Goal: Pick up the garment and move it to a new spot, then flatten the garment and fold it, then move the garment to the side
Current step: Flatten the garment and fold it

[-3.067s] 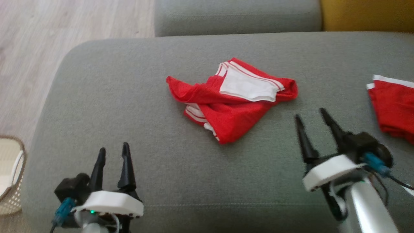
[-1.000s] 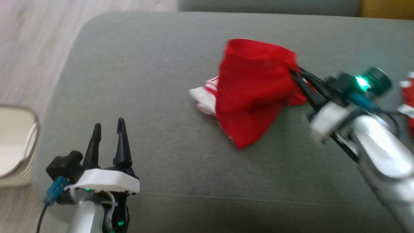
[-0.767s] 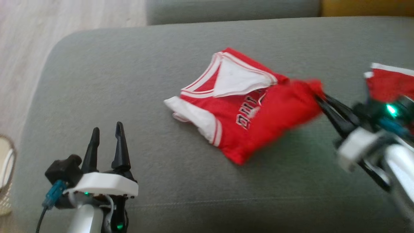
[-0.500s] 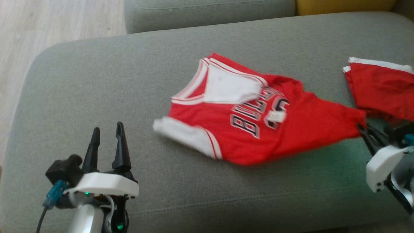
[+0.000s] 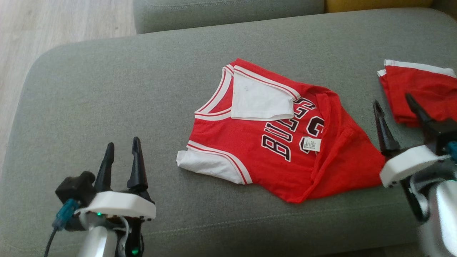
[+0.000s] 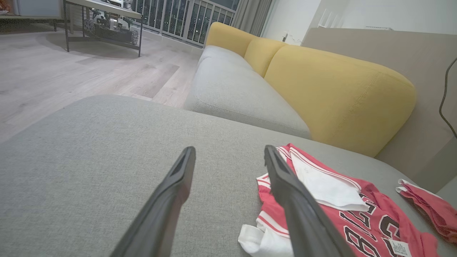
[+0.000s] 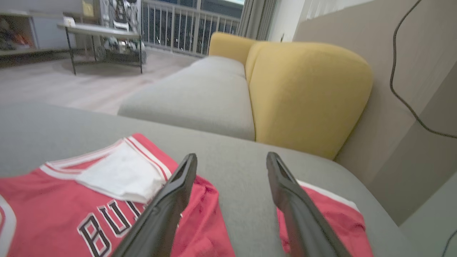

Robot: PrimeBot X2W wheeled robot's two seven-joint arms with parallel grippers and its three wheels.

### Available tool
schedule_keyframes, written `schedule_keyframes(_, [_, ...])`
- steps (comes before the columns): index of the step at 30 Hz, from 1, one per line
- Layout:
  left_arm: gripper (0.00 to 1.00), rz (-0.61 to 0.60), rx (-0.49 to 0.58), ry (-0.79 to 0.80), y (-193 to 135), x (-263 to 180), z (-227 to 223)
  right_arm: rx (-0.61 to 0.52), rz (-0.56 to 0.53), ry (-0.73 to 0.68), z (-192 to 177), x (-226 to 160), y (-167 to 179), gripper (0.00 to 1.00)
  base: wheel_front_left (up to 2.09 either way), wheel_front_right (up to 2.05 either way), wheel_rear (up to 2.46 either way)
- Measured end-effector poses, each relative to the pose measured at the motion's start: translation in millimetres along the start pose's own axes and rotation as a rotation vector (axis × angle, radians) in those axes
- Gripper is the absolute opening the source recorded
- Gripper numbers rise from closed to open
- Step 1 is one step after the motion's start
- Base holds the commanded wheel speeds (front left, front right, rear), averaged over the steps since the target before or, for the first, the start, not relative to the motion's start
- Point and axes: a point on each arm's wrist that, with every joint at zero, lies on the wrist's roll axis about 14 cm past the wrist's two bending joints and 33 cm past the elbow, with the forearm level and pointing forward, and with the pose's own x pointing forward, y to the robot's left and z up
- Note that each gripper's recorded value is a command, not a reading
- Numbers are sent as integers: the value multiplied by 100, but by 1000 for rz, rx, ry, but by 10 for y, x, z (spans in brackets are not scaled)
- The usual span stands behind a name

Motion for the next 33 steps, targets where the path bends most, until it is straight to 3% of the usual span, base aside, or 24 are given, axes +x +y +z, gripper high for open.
schedule_keyframes(6, [100, -20, 0, 3, -67, -7, -9, 65, 47, -83, 185, -14, 318, 100, 0, 0, 0])
schedule_keyframes(19, [100, -2, 1, 1, -8, -71, 0, 102, 154, 5, -154, 44, 788, 100, 0, 0, 0])
schedule_keyframes(33, [100, 78, 15, 36, 317, -2, -108, 265, 188, 359, -1020, 846, 1212, 100, 0, 0, 0])
